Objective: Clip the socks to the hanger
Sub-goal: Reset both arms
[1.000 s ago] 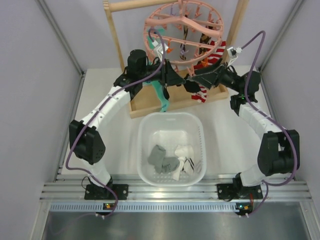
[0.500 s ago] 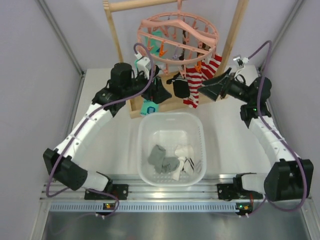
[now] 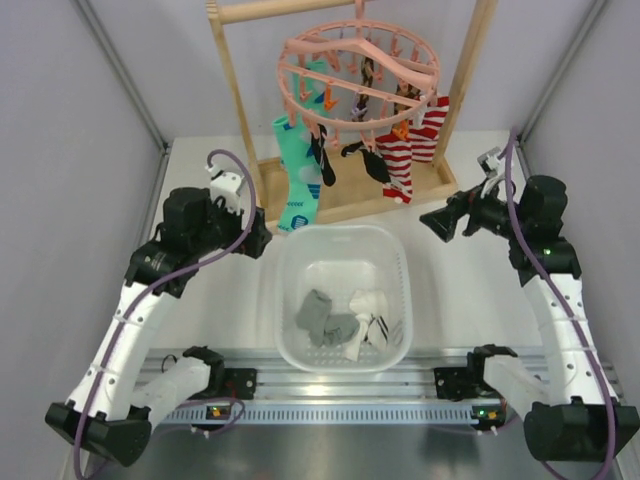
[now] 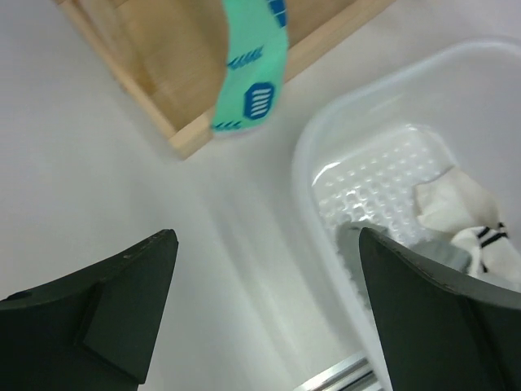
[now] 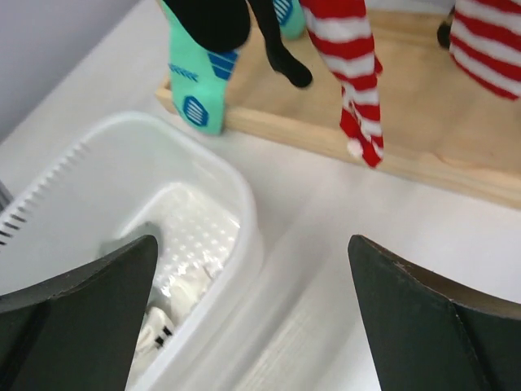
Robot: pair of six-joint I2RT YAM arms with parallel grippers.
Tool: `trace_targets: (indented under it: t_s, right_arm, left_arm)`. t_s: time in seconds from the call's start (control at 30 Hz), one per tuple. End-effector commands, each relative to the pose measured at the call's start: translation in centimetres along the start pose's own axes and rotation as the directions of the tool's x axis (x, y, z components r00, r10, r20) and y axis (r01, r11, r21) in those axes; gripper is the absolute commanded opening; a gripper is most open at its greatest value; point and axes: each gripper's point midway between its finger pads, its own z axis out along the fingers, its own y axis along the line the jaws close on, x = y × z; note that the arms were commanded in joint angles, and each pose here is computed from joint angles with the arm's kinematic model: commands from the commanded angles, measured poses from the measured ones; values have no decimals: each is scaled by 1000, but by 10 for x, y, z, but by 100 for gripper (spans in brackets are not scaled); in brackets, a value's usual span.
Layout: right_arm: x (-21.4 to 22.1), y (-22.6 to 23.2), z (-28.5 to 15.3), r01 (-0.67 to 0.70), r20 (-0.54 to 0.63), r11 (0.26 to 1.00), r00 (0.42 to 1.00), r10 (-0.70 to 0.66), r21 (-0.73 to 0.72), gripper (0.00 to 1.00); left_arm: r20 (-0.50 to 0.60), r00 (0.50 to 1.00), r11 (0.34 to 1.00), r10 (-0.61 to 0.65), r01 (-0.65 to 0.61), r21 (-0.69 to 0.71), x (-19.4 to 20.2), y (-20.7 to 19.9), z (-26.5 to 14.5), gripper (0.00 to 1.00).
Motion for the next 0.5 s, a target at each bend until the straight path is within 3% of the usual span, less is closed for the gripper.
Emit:
trace_targets:
  t_s: [0.0,0.2,0.47]
  right_arm:
    - [22,-28,-17,103,-141,983,987,-81,151,100]
    - [39,-39,-22,156,-199,969,973,-118,189,100]
    - [39,-35,-24,167,-194,970,972,-131,179,100]
  left_arm:
    - [-49,999,981,-12,3,-192,29,40,-18,98]
    - [-44,999,925,-28,9,-379,53,78,-44,98]
    - [29,996,883,-79,84,-461,48,100,-61,98]
